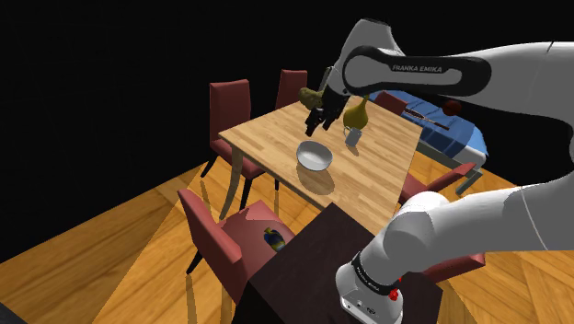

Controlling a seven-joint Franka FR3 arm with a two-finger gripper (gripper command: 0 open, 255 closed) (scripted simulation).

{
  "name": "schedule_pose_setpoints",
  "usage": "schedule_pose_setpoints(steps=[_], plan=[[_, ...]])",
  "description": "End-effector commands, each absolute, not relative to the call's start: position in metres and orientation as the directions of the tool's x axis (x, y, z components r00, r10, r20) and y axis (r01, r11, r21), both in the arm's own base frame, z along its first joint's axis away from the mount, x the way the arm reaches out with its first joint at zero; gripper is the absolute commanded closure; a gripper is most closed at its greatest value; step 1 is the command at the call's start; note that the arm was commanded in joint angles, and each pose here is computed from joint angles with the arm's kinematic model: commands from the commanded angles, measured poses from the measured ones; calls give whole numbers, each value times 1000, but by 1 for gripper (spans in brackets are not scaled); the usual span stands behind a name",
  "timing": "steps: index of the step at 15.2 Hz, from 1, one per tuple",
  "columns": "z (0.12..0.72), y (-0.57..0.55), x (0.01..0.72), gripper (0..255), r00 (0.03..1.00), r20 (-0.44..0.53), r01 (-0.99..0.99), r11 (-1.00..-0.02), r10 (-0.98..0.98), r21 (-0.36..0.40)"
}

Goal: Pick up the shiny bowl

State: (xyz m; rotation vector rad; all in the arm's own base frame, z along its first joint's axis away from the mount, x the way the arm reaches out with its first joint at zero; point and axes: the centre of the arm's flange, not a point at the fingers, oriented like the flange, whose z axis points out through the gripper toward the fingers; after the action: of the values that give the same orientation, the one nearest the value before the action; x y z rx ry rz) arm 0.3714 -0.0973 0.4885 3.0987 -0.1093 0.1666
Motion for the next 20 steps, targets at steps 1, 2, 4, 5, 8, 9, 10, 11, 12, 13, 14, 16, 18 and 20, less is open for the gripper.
schedule_pose_setpoints(steps=[1,2,4,5,8,9,10,11,12,13,14,16,18,20], plan=[[467,-114,380,0,992,109,-73,-997,-69,36],[458,-122,384,0,992,109,-74,-997,-70,38],[439,-138,393,0,992,109,-76,-996,-71,41],[430,-147,397,0,991,109,-77,-996,-72,42],[402,-171,410,0,991,108,-80,-996,-74,46],[392,-179,414,0,991,108,-81,-996,-75,48],[383,-187,418,0,991,107,-82,-995,-76,49],[374,-195,423,0,991,107,-83,-995,-77,50],[365,-203,427,0,991,107,-84,-995,-78,52],[355,-211,431,0,991,107,-84,-995,-78,53],[346,-220,435,0,991,107,-85,-995,-79,55],[327,-236,444,0,991,106,-87,-995,-81,57],[309,-253,452,0,991,106,-89,-994,-82,60],[291,-269,461,0,991,106,-91,-994,-84,63]])
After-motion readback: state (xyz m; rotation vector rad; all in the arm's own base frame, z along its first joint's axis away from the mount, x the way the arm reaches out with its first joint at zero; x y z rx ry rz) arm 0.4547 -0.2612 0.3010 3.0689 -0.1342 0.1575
